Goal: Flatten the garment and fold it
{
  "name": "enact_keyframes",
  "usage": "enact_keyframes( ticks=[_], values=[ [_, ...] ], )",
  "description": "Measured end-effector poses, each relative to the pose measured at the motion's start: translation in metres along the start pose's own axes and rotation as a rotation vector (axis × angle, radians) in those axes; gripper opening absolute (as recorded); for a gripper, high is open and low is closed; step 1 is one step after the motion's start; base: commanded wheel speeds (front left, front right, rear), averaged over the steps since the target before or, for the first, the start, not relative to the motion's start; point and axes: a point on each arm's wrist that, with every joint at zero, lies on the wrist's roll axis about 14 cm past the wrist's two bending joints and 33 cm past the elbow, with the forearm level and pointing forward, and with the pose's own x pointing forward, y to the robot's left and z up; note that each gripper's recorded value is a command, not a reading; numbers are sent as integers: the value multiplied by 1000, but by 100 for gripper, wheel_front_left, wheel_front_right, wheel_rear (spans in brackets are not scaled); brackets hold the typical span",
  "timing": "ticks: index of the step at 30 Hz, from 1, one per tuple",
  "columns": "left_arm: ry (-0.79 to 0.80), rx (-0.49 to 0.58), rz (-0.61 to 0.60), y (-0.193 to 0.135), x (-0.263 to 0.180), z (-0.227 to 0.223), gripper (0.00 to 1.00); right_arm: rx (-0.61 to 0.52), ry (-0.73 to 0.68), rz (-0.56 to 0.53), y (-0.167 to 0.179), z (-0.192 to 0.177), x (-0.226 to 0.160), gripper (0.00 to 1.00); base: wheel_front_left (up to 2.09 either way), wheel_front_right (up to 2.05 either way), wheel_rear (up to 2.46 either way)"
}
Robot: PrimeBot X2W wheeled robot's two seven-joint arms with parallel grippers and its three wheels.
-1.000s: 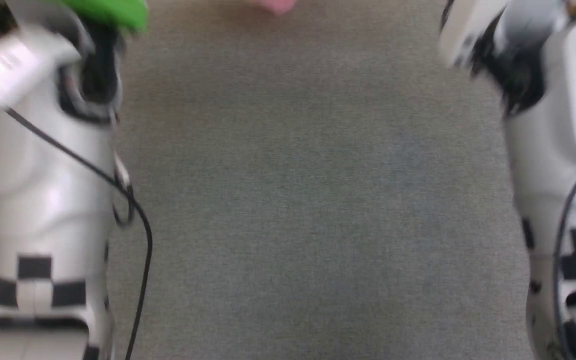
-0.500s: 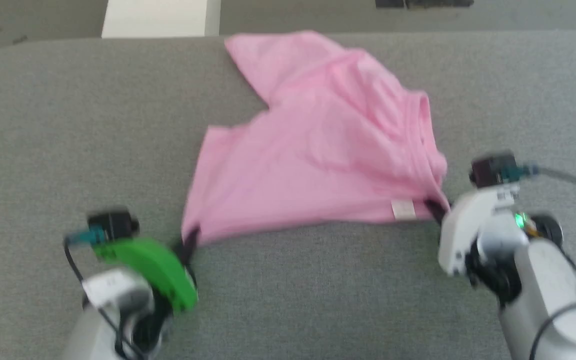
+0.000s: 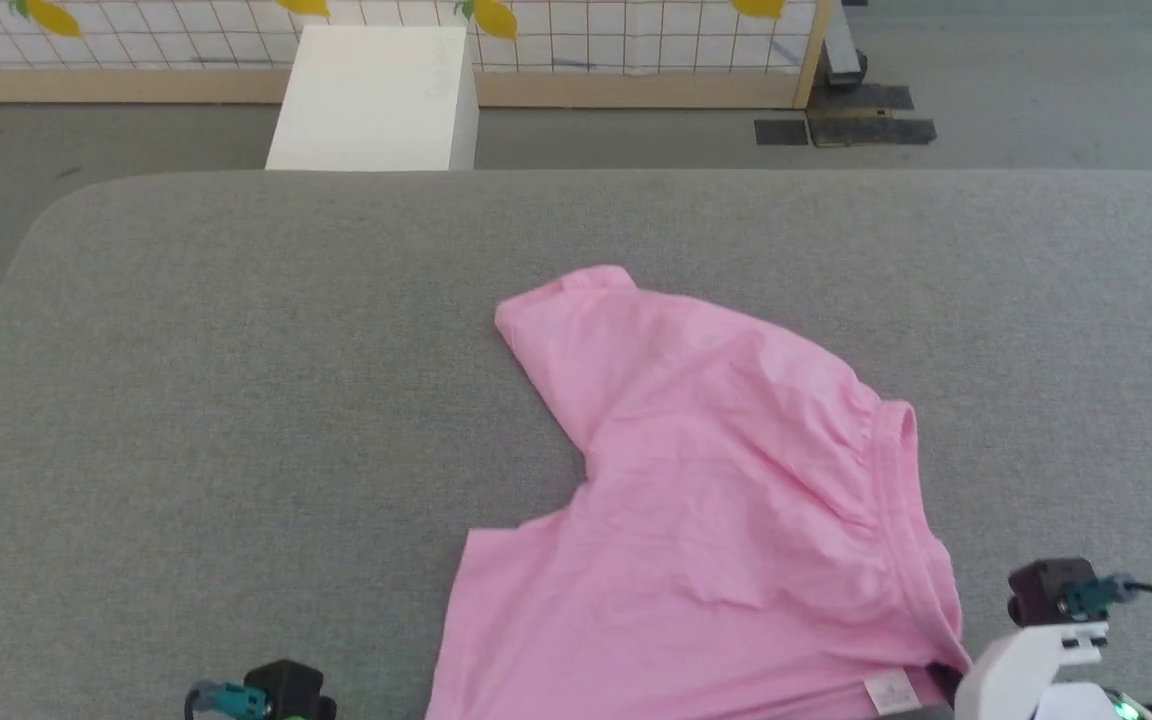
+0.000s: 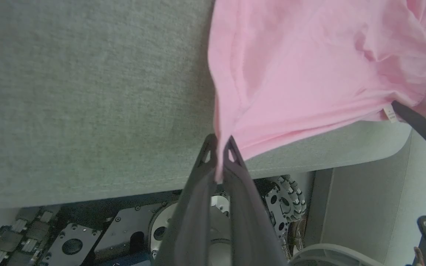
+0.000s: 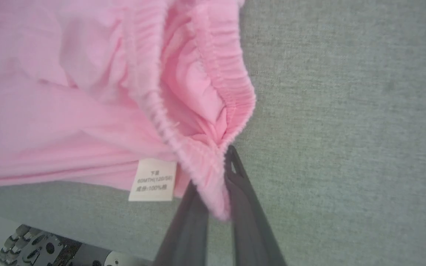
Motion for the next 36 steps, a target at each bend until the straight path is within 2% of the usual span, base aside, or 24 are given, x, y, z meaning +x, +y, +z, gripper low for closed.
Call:
enact_keyframes(
  ticks=[4, 8, 13, 19, 27, 32, 36],
  values=[
    [-35, 12, -23, -10, -9, 3, 0, 7, 17, -21, -5, -7, -13, 0, 0, 0, 0],
    [-177, 91, -65, -26, -9, 30, 0, 20, -41, -25, -6, 4, -22, 0, 0, 0, 0],
    [-443, 215, -157, -63, -7, 94, 0, 33, -124, 4, 1, 20, -28, 0, 0, 0, 0],
    [-597, 344, -214, -94, 2, 155, 0, 3, -193, 50, 18, 50, -28, 0, 0, 0, 0],
    [-580, 564, -185, -117, 38, 235, 0, -60, -232, 66, 28, 111, -5, 0, 0, 0, 0],
    [-503, 630, -144, -118, 74, 268, 0, -47, -219, 68, 23, 135, 18, 0, 0, 0, 0],
    [-431, 657, -101, -111, 110, 281, 0, -21, -182, 61, 14, 140, 39, 0, 0, 0, 0]
  ],
)
